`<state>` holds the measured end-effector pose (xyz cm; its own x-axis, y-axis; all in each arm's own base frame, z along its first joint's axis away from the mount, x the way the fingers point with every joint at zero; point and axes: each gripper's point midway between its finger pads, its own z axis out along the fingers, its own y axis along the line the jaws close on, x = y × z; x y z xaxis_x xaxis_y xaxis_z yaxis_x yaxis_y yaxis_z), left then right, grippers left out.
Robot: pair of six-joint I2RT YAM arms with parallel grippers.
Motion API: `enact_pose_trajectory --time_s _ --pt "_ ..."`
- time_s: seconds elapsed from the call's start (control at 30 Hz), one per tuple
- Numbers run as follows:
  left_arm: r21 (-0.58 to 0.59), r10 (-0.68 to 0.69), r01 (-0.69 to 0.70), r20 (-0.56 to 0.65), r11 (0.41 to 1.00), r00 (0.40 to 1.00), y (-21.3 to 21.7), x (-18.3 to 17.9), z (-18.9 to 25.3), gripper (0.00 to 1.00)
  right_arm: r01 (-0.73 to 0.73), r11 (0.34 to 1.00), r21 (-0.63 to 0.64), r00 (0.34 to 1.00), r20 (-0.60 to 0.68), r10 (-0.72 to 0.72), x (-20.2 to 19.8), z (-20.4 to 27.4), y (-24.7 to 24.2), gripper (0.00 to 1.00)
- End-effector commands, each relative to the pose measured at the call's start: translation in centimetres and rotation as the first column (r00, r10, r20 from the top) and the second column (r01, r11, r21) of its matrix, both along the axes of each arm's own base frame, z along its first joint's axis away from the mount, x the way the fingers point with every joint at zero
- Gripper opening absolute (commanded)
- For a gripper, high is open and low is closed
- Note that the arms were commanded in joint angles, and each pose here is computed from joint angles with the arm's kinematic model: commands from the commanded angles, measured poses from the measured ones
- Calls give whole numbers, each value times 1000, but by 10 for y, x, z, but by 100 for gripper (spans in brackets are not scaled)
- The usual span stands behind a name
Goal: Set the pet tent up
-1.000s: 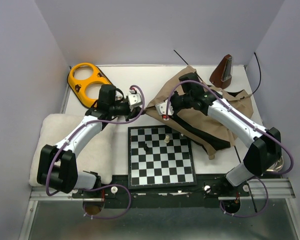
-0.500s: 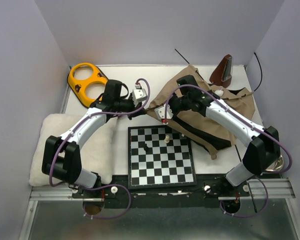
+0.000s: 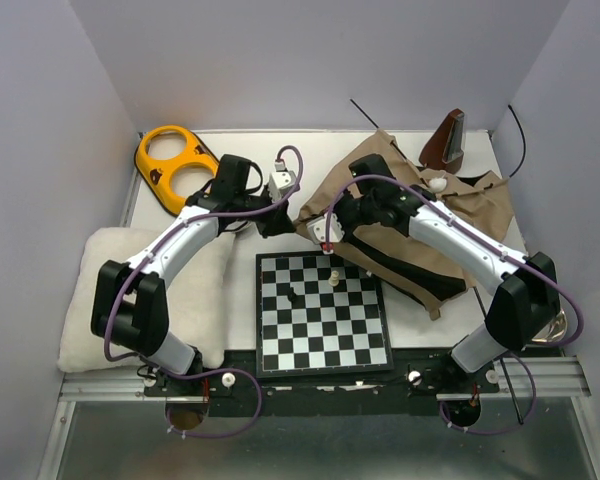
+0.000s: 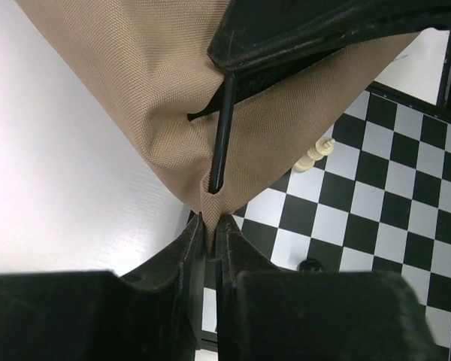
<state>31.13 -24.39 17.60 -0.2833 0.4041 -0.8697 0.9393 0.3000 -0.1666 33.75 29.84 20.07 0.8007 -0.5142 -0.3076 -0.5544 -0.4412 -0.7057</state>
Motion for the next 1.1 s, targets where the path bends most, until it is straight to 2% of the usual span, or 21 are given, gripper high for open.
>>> enact_pose_trajectory --time_s 0.0,0.07,0.2,0.37,0.63,0.8,0.97,1.07 --pt "-54 -19 17 -41 998 999 -15 -1 18 20 -2 999 -38 1000 16 3 2 -12 -2 1" --pt "-54 -19 16 -58 998 998 -16 -1 17 21 -6 999 -33 1000 14 7 1 -12 -2 1" --pt "-68 -24 19 -70 997 997 -18 -1 18 29 -17 1000 -23 1000 8 17 -3 -12 0 1" --pt "-88 -21 14 -81 996 997 -22 0 19 30 -24 1000 -11 1000 1 24 -6 -12 6 1" --pt "-33 -22 19 -85 999 996 -12 -3 11 32 -22 1000 -10 1000 6 22 -7 -11 5 1" --pt "-30 -55 54 -59 998 997 -7 -14 13 40 -18 1000 -14 1000 7 18 -7 -12 4 1" --pt "-22 -55 53 -62 998 997 -3 -18 9 38 -15 1000 -10 1000 4 16 -7 -11 4 1" --pt "-14 -45 44 -54 999 998 -2 -15 5 31 -17 1000 -5 1000 2 17 -8 -9 4 1"
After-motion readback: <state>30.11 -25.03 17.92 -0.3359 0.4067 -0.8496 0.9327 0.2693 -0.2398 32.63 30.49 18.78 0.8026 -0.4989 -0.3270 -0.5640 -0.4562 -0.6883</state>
